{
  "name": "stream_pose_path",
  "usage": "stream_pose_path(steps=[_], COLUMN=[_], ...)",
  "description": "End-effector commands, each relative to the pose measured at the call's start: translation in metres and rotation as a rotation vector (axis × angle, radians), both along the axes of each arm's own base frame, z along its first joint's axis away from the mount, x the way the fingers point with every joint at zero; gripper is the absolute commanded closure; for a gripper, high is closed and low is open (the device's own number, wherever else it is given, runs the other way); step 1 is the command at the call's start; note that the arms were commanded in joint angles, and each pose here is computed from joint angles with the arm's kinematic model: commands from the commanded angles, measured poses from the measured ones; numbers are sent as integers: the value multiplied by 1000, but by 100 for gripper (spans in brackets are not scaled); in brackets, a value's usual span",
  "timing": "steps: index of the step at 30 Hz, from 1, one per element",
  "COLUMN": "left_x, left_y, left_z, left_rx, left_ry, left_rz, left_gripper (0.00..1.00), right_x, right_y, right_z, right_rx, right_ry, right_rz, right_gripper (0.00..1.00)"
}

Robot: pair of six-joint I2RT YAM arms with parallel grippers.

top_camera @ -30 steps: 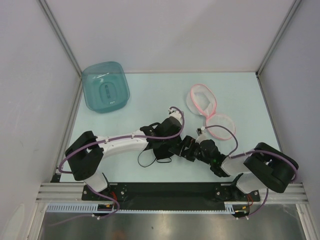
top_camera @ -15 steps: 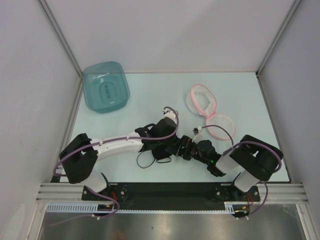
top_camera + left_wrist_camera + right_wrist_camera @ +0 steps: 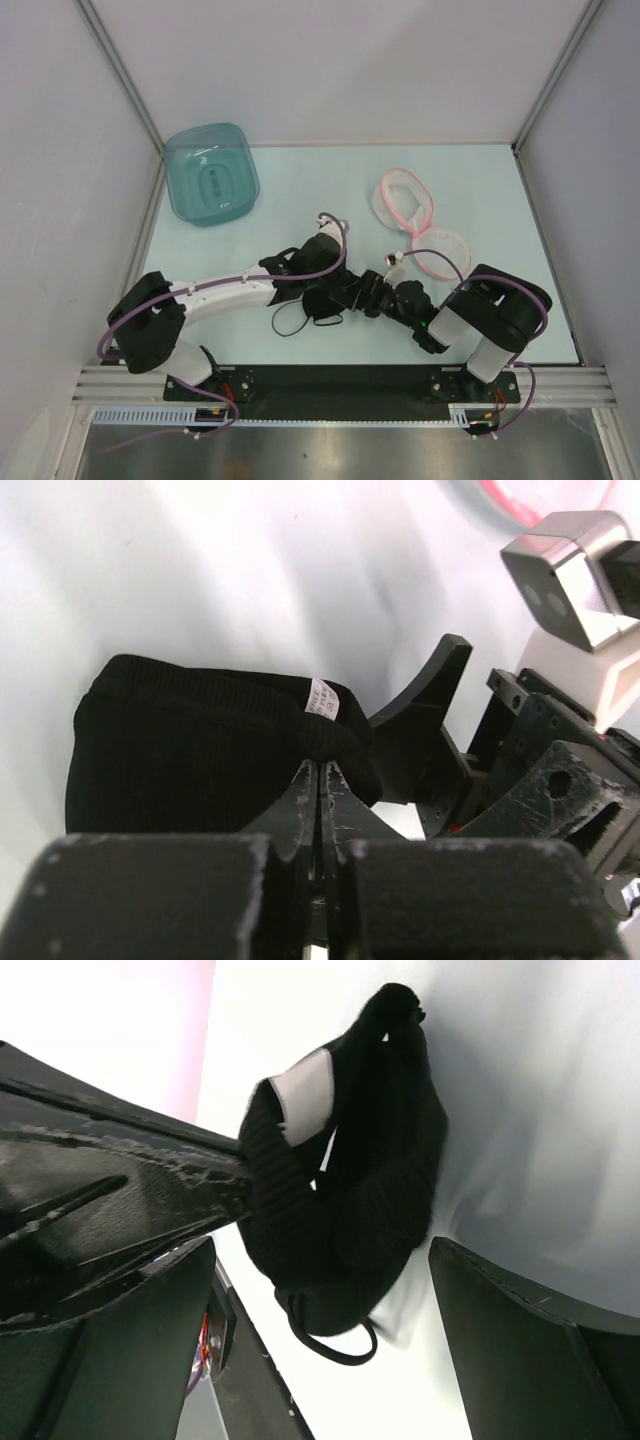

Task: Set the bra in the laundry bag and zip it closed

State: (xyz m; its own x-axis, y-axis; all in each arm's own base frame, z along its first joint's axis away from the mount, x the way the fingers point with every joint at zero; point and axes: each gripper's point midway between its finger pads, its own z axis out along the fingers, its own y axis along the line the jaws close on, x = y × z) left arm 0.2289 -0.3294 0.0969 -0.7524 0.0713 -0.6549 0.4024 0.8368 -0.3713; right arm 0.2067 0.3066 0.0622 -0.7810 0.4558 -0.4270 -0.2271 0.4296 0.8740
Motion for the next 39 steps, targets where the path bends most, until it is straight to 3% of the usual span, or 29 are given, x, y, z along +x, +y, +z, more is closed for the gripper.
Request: stream_pose_path(steps=[1, 2, 5, 12, 15, 17, 23, 26, 31, 39], left_x=[-4, -3, -6, -21, -18, -7, 13, 23, 41, 36], left_y=[-15, -14, -7, 24, 54, 78, 124, 130, 131, 109], left_z=[23, 29, 44, 83, 94, 91, 32, -1, -29, -62], left_rx=[-103, -113, -120, -186, -227, -253, -293, -289, -221, -148], left_ry=[-16, -30, -63, -98, -95, -66, 128, 222, 267, 328], left_rz=[-57, -60, -63, -86, -24, 40, 203, 265, 315, 273], left_gripper=[86, 69, 40, 28, 30, 38, 50, 67, 82, 89], right_x=[11, 8, 5, 0, -3, -2, 1, 4, 8, 11], right_y=[-1, -1, -3, -3, -3, -3, 1, 4, 4, 10], right_z=[17, 15, 12, 8, 9, 12, 11, 11, 11, 7], right_rx=[42, 42, 36, 31, 35, 43, 25, 4, -33, -40], right_ry=[-32, -24, -4, 13, 27, 38, 122, 164, 205, 255], right_rz=[-33, -18, -11, 10, 18, 22, 19, 11, -9, -8], right_gripper=[7, 7, 7, 6, 6, 6, 4, 3, 2, 2])
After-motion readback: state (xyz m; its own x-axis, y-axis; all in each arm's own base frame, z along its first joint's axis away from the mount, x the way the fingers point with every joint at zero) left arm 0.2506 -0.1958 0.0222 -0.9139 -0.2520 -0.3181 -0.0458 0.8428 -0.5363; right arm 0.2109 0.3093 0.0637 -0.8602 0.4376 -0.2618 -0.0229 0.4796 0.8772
